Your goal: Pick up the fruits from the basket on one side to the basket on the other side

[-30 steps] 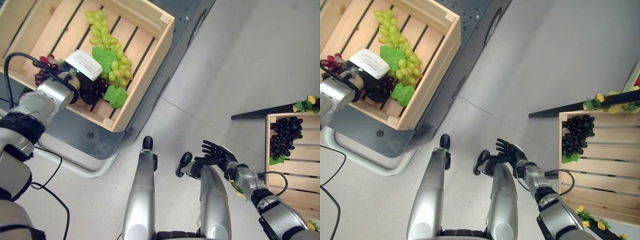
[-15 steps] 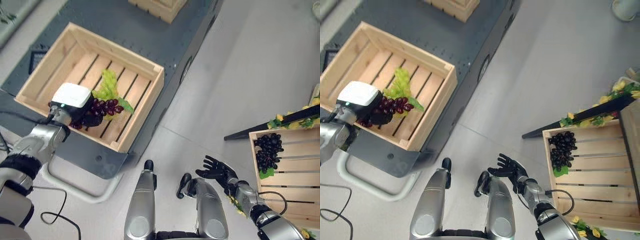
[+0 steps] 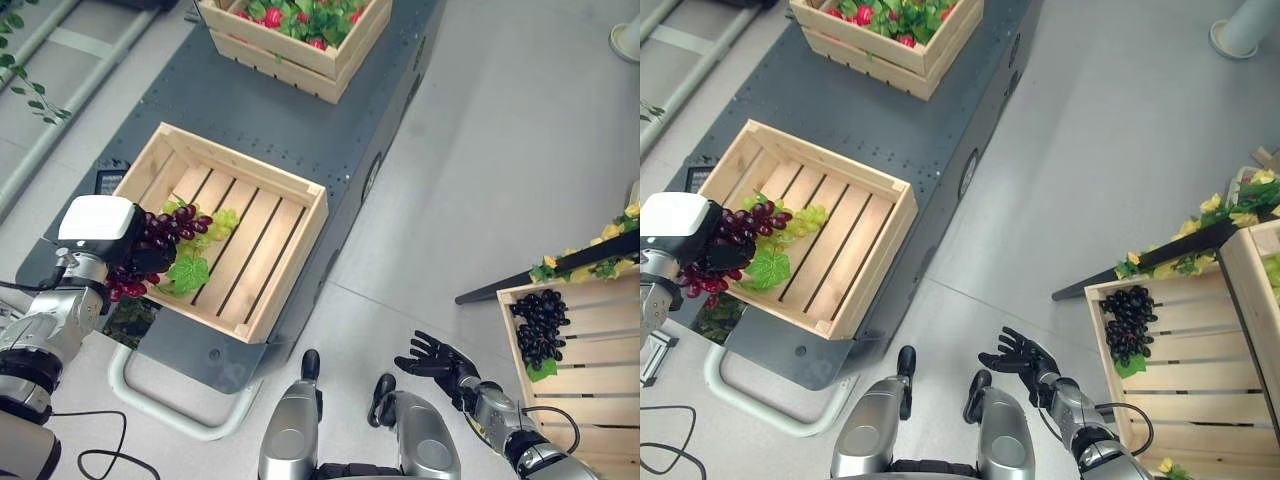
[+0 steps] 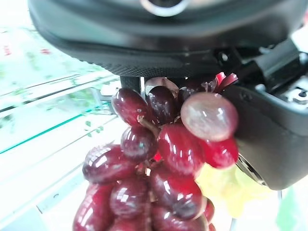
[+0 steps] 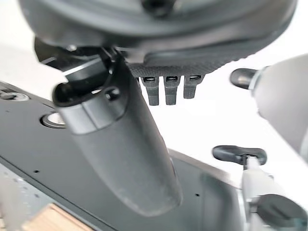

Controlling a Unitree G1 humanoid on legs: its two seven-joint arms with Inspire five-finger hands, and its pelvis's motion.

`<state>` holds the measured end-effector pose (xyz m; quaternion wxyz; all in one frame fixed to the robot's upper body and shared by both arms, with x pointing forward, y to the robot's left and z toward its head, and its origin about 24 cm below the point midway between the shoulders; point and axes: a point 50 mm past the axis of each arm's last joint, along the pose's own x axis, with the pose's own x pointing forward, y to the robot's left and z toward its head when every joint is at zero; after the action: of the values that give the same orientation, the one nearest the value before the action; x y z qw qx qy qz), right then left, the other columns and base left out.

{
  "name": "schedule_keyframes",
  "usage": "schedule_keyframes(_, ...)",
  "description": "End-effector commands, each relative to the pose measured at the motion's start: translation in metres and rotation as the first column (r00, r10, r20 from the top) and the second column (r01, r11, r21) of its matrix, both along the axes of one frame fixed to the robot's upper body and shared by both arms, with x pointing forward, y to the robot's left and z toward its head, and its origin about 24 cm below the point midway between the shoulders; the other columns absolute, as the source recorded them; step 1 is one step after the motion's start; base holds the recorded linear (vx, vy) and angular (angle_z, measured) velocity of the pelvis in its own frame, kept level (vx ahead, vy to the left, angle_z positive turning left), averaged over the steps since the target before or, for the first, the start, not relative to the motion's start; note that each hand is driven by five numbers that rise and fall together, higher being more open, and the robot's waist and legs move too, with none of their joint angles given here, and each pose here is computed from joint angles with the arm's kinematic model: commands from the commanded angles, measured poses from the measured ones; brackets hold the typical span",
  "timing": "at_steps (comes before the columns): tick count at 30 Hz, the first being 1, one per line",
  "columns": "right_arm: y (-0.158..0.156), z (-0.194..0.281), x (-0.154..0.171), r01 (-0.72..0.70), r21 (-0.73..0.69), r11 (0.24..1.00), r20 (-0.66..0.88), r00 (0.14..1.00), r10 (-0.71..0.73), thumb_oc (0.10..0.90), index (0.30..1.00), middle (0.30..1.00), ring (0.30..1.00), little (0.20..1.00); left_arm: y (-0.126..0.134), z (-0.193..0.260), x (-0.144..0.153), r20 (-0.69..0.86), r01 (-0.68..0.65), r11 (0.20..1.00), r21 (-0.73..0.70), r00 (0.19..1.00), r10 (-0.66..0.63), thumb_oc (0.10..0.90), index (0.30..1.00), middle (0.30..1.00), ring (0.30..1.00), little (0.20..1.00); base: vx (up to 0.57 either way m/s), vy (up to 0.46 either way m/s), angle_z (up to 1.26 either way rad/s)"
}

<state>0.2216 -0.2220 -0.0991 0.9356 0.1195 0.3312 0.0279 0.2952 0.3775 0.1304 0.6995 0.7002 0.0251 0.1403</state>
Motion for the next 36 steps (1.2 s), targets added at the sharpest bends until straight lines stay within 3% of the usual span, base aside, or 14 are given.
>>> schedule_keyframes(1, -0.013, -0.006, -0.019, 0.036, -0.015, 0.999, -0.018, 0.999, -0.036, 0.8, 0.9, 0.9, 0.9, 0.9, 0.018, 0.044, -0.005, 0.304, -0.056, 0.992, -0.109, 0.949, 0.087, 0.4, 0.3, 0.3, 0.3, 0.3, 0.07, -0.038, 0.1)
schedule_keyframes(6, -0.011, -0.009, -0.022, 0.04, -0.011, 0.999, -0.033, 0.999, -0.04, 0.8, 0.9, 0.9, 0.9, 0.9, 0.011, 0.044, 0.0, 0.316, -0.022, 0.974, -0.225, 0.944, 0.094, 0.4, 0.3, 0.3, 0.3, 0.3, 0.05, -0.005, 0.04)
schedule_keyframes(9, -0.009, -0.01, -0.023, 0.039, -0.015, 0.999, -0.04, 0.998, -0.039, 0.8, 0.9, 0.9, 0.9, 0.9, 0.01, 0.047, 0.003, 0.342, 0.011, 0.936, -0.352, 0.932, 0.117, 0.467, 0.401, 0.401, 0.401, 0.401, 0.0, 0.0, 0.0)
schedule_keyframes(11, -0.008, -0.011, -0.024, 0.037, -0.018, 0.999, -0.043, 0.998, -0.038, 0.8, 0.9, 0.9, 0.9, 0.9, 0.01, 0.047, 0.004, 0.349, 0.024, 0.922, -0.386, 0.929, 0.122, 0.463, 0.394, 0.394, 0.394, 0.394, 0.0, 0.0, 0.0)
schedule_keyframes(12, -0.008, -0.011, -0.024, 0.043, -0.02, 0.999, -0.046, 0.998, -0.044, 0.8, 0.9, 0.9, 0.9, 0.9, 0.009, 0.049, 0.005, 0.361, 0.05, 0.891, -0.451, 0.923, 0.131, 0.411, 0.316, 0.316, 0.316, 0.316, 0.0, 0.0, 0.0)
schedule_keyframes(13, -0.008, -0.011, -0.025, 0.044, -0.021, 0.999, -0.047, 0.998, -0.045, 0.8, 0.9, 0.9, 0.9, 0.9, 0.009, 0.049, 0.005, 0.363, 0.054, 0.885, -0.462, 0.922, 0.133, 0.4, 0.3, 0.3, 0.3, 0.3, 0.0, 0.0, 0.0)
schedule_keyframes(17, -0.01, -0.013, -0.028, 0.061, -0.032, 0.998, -0.058, 0.996, -0.063, 0.8, 0.9, 0.9, 0.9, 0.9, 0.004, 0.052, 0.011, 0.379, 0.118, 0.806, -0.58, 0.915, 0.139, 0.4, 0.3, 0.3, 0.3, 0.3, -0.01, 0.002, 0.0)
schedule_keyframes(19, -0.01, -0.014, -0.029, 0.065, -0.036, 0.997, -0.06, 0.996, -0.067, 0.8, 0.9, 0.9, 0.9, 0.9, 0.001, 0.053, 0.014, 0.381, 0.135, 0.802, -0.582, 0.916, 0.123, 0.417, 0.326, 0.326, 0.326, 0.326, -0.04, 0.01, -0.02)
schedule_keyframes(21, -0.011, -0.014, -0.029, 0.069, -0.038, 0.997, -0.062, 0.996, -0.072, 0.8, 0.9, 0.9, 0.9, 0.9, -0.003, 0.053, 0.017, 0.37, 0.145, 0.801, -0.58, 0.924, 0.101, 0.519, 0.479, 0.479, 0.479, 0.479, -0.02, 0.006, -0.01)
schedule_keyframes(22, -0.011, -0.014, -0.029, 0.07, -0.037, 0.997, -0.061, 0.996, -0.072, 0.8, 0.9, 0.9, 0.9, 0.9, -0.003, 0.053, 0.018, 0.37, 0.148, 0.802, -0.579, 0.924, 0.097, 0.516, 0.474, 0.474, 0.474, 0.474, 0.0, 0.0, 0.0)
schedule_keyframes(23, -0.011, -0.013, -0.028, 0.07, -0.036, 0.997, -0.059, 0.996, -0.072, 0.8, 0.9, 0.9, 0.9, 0.9, -0.005, 0.055, 0.019, 0.37, 0.167, 0.799, -0.578, 0.926, 0.074, 0.4, 0.3, 0.3, 0.3, 0.3, 0.0, 0.0, 0.0)
schedule_keyframes(28, -0.01, -0.014, -0.029, 0.066, -0.026, 0.997, -0.047, 0.997, -0.067, 0.8, 0.9, 0.9, 0.9, 0.9, -0.01, 0.065, 0.023, 0.41, 0.247, 0.742, -0.623, 0.911, 0.041, 0.4, 0.3, 0.3, 0.3, 0.3, 0.0, 0.0, 0.0)
schedule_keyframes(33, -0.004, -0.011, -0.028, 0.065, -0.004, 0.998, -0.007, 0.998, -0.065, 0.8, 0.9, 0.9, 0.9, 0.9, -0.015, 0.071, 0.023, 0.467, 0.343, 0.632, -0.696, 0.884, 0.035, 0.4, 0.3, 0.3, 0.3, 0.3, 0.0, 0.0, 0.0)
schedule_keyframes(36, 0.003, -0.007, -0.022, 0.064, 0.014, 0.998, 0.05, 0.997, -0.064, 0.8, 0.9, 0.9, 0.9, 0.9, -0.02, 0.068, 0.024, 0.506, 0.408, 0.513, -0.756, 0.86, 0.062, 0.4, 0.3, 0.3, 0.3, 0.3, 0.0, -0.005, 0.03)
